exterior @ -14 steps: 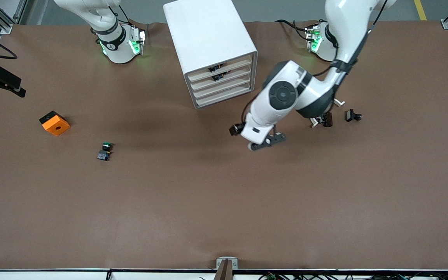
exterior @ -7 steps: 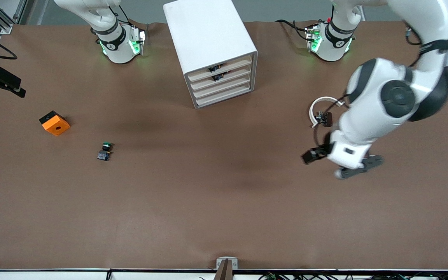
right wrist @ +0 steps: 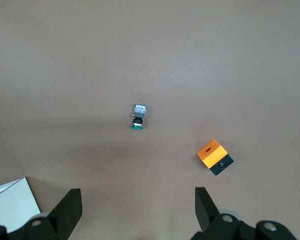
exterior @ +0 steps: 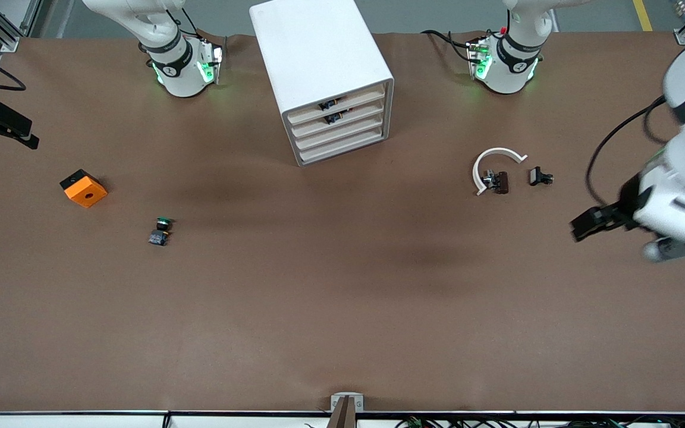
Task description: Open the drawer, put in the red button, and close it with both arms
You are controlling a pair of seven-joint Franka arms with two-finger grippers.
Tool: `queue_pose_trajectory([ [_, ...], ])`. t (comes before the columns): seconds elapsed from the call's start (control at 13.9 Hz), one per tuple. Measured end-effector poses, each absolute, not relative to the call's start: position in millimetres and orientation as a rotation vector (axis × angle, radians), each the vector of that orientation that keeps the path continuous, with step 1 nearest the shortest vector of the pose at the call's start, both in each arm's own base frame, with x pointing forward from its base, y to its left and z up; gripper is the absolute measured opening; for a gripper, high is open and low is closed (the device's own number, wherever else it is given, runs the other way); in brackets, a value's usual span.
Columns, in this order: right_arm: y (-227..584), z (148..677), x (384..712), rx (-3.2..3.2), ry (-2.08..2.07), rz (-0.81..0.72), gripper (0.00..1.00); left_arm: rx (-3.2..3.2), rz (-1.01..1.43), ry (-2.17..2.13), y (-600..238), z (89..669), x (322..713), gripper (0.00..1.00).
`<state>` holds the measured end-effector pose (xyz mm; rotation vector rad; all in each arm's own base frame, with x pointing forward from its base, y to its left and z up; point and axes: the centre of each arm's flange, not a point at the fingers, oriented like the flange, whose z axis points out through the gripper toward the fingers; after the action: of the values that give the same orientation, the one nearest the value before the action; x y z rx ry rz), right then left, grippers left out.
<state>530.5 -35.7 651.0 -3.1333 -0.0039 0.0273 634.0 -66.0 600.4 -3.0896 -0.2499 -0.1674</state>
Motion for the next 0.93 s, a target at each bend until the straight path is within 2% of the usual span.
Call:
queue_pose_trajectory([
  [0.36,-35,651,531,-3.133,-0.006,0.028,1.0,-3.093,-0.077,-0.146,-13,675,558,1.0],
  [0.72,-36,651,531,-3.134,-0.003,0.026,1.0,-3.171,0.024,-0.217,14,678,500,1.0],
  [0.93,-36,653,531,-3.134,-0.003,0.022,1.0,-3.173,0.044,-0.181,-2,671,481,1.0],
])
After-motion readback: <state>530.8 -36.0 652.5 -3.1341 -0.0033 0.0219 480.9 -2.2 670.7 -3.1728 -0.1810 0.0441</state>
